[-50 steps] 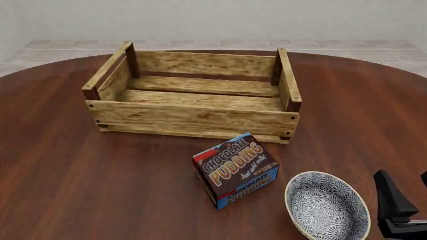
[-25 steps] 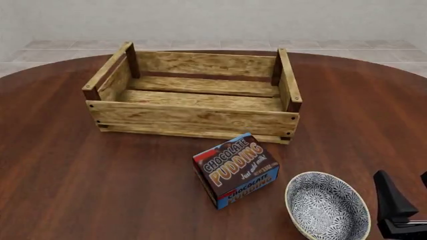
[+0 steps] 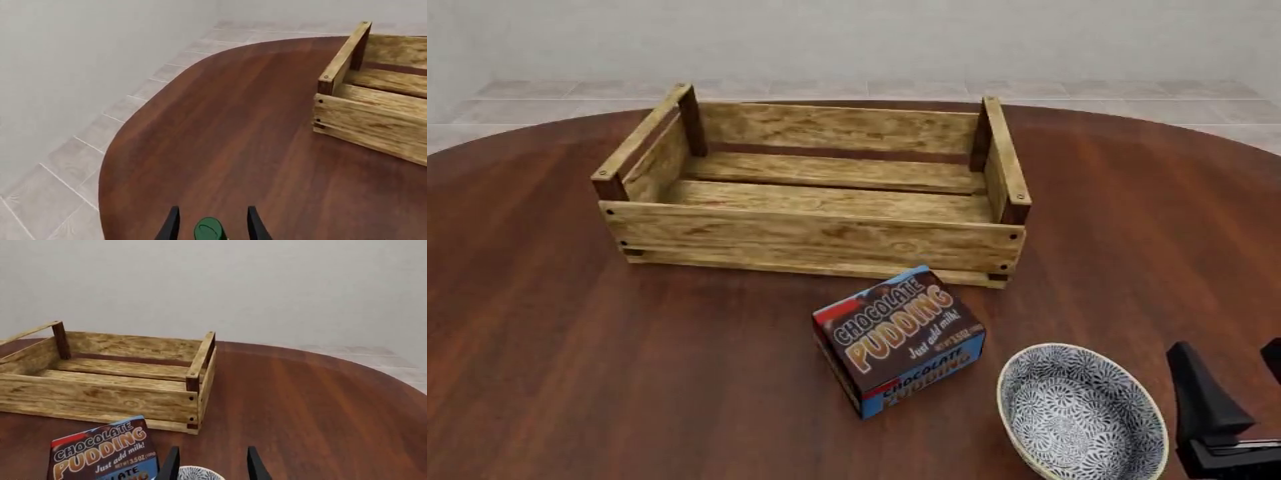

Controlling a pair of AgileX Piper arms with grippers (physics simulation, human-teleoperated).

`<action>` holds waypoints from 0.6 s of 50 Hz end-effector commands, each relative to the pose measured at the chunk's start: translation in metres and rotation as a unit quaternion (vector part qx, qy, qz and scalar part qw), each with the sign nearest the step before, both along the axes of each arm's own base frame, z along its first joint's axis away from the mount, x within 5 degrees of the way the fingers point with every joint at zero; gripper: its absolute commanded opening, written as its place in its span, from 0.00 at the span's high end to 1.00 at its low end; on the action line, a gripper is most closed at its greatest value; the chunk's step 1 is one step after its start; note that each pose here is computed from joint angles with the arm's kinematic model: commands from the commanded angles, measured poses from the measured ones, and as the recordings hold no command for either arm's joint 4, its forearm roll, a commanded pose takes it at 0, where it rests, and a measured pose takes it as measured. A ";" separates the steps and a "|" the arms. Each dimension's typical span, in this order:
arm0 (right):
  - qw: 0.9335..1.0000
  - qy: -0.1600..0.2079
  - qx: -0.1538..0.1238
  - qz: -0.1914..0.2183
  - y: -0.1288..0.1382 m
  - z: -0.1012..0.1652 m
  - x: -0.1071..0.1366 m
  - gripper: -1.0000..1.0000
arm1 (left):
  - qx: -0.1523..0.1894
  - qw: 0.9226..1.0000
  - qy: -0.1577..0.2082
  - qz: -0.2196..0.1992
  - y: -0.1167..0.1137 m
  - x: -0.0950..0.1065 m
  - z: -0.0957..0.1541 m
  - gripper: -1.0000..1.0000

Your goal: Pick up the salad dressing and put it in the tray.

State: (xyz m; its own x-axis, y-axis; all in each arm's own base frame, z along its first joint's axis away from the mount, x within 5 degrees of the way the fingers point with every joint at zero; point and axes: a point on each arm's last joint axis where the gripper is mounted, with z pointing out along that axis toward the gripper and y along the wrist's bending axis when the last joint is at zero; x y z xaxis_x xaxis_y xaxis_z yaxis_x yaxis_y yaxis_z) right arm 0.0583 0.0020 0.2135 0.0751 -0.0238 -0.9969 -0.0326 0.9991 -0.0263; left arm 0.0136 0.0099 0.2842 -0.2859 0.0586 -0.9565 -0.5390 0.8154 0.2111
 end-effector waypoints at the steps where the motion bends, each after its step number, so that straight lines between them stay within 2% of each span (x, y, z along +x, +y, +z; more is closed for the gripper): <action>1: 1.000 0.003 -0.006 0.003 0.000 0.000 0.002 0.00 | -0.015 1.000 0.011 0.015 0.001 0.001 -0.008 0.00; 20: 1.000 0.008 -0.010 0.007 0.001 -0.001 0.003 0.00 | -0.037 0.999 0.020 0.034 0.008 0.008 -0.027 0.00; 30: 1.000 0.008 -0.011 0.006 0.001 -0.001 0.003 0.00 | -0.053 0.997 0.028 0.045 0.017 0.018 -0.046 0.00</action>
State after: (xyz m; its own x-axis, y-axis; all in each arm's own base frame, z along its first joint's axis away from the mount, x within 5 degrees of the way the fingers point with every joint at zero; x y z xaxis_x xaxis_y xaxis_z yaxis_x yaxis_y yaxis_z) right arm 0.0611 0.0030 0.2129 0.0614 -0.0427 -0.9972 -0.0458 0.9979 -0.0455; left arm 0.0251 0.0208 0.2528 -0.3277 -0.0398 -0.9440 -0.5889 0.7899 0.1711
